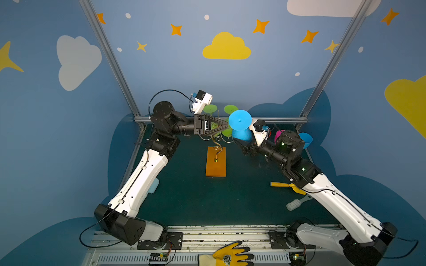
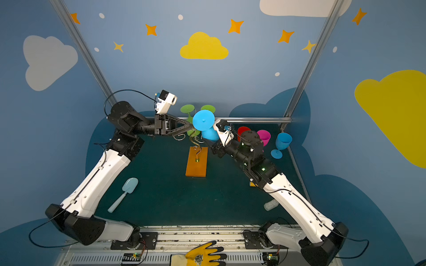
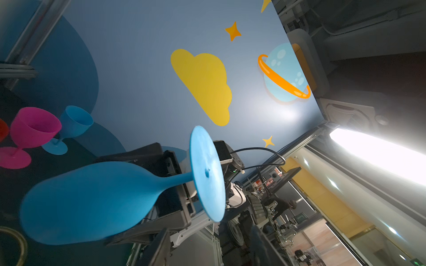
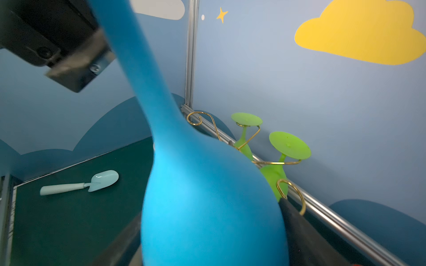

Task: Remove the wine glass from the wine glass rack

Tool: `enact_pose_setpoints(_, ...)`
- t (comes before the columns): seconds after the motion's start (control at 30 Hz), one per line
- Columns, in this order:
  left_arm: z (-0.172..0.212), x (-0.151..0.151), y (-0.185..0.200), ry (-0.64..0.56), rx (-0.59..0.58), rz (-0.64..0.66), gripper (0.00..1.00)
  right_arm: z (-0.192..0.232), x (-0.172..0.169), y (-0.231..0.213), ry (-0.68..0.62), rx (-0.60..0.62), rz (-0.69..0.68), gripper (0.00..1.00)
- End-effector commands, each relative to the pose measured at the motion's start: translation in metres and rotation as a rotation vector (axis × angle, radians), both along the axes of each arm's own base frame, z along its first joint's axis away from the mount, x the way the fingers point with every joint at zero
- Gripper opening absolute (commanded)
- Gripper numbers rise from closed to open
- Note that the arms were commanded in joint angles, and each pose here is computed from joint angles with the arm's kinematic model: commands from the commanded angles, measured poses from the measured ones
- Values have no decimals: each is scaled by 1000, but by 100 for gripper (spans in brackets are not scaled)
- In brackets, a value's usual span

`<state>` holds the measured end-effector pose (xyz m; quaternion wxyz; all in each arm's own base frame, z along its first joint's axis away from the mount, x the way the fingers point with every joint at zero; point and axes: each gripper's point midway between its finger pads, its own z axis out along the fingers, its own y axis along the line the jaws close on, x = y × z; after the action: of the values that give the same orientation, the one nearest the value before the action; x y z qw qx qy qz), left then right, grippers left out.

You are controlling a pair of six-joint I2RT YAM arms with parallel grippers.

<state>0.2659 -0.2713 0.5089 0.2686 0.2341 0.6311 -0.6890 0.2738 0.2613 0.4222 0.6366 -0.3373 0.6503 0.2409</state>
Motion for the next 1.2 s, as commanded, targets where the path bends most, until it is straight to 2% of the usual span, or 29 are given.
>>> enact_pose_setpoints(0.0,-3,14,9,-163,38,167,61,12,-15,-28,86,20,-73,57)
enact_pose_setpoints(0.13,-22,44,17,-355,115,410,61,-6,-22,-46,216,-42,-142,56)
enact_pose_setpoints(0.27,-29,44,16,-609,132,520,59,-26,-27,-55,336,-117,-174,55)
enact_pose_setpoints(0.43,-38,35,2,-1000,245,585,56,-40,-32,-52,423,-162,-155,52)
enact_pose_setpoints(0.6,-42,24,-10,-1226,225,569,51,-44,-32,-45,455,-177,-128,50)
enact_pose_setpoints(0.7,-48,18,-18,-1328,222,532,49,-46,-32,-40,472,-186,-107,50)
enact_pose_setpoints(0.8,-51,18,-24,-1379,227,513,48,-47,-32,-35,486,-186,-84,49)
enact_pose_setpoints(1.17,-52,19,-35,-1462,227,482,48,-55,-35,-21,540,-193,-21,47)
